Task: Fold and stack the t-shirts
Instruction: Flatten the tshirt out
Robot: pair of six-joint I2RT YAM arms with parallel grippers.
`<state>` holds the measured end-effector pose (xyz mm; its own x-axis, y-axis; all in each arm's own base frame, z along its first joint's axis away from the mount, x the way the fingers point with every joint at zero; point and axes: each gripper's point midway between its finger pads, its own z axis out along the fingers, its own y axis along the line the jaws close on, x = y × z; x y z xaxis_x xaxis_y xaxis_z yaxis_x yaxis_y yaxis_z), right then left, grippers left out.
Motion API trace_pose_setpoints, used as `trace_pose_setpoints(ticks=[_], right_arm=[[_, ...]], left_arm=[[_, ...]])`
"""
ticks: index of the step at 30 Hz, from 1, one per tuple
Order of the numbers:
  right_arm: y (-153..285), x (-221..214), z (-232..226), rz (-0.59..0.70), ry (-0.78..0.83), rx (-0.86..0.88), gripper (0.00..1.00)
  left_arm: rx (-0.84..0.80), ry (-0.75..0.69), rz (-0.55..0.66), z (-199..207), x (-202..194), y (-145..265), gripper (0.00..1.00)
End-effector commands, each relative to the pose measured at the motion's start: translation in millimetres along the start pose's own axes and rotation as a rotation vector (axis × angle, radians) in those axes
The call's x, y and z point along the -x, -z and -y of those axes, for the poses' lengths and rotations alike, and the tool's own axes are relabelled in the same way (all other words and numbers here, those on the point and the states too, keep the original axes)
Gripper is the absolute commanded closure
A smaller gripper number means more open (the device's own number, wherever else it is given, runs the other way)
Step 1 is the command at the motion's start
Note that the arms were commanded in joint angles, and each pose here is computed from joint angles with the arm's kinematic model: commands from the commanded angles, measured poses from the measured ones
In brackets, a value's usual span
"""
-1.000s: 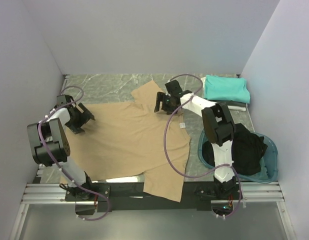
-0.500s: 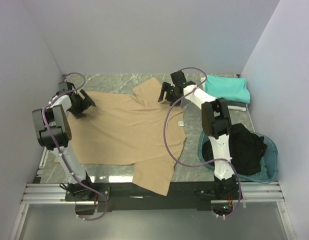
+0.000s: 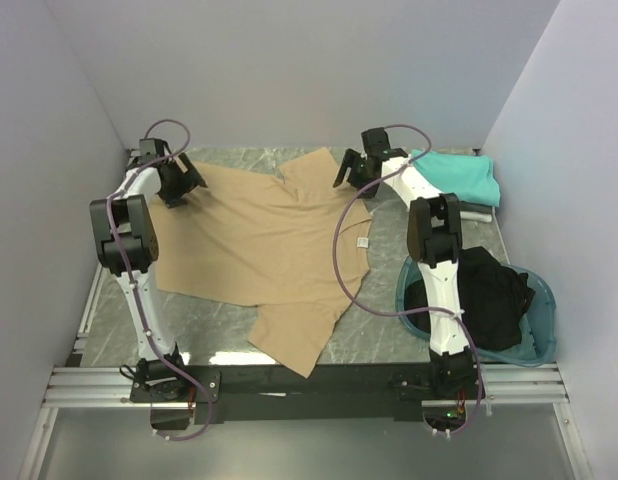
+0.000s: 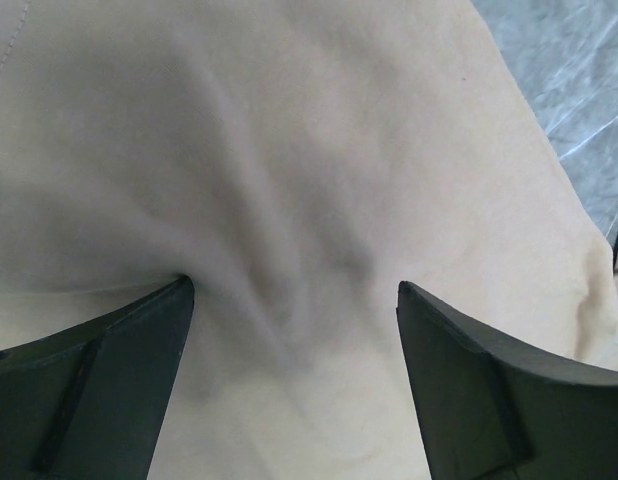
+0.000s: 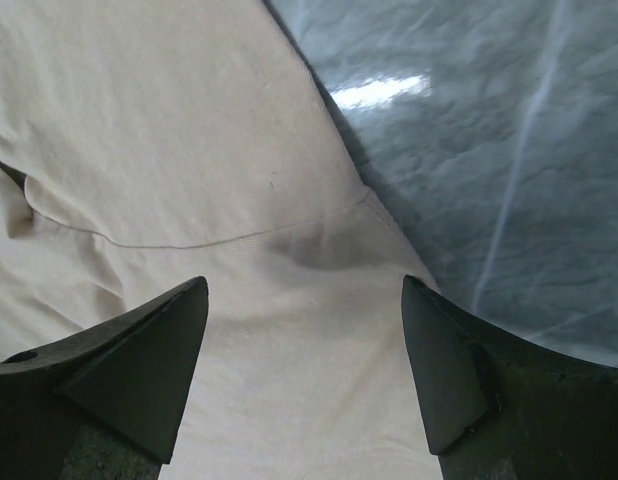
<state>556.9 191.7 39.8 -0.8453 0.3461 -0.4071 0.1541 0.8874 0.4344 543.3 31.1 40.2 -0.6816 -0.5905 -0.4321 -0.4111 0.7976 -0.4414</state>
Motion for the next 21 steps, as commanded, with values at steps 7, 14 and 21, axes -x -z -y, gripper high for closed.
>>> trace_pose_setpoints(ticks=[7, 14, 21], right_arm=[[3.7, 17.1, 16.1, 0.018, 0.011, -0.033, 0.16], [14.7, 20.1, 9.1, 0.037, 0.05, 0.002, 0.16], [30.9, 18.5, -1.6, 0.043, 0.115, 0.037, 0.16]], left_arm=[[0.048, -0.013, -0.067, -1.8, -26.9, -8.7, 0.1], [0.056, -0.03, 0.09, 16.6, 8.9, 50.4, 0.08], [0.148, 0.03, 0.257, -7.0, 15.0, 133.8, 0.04]])
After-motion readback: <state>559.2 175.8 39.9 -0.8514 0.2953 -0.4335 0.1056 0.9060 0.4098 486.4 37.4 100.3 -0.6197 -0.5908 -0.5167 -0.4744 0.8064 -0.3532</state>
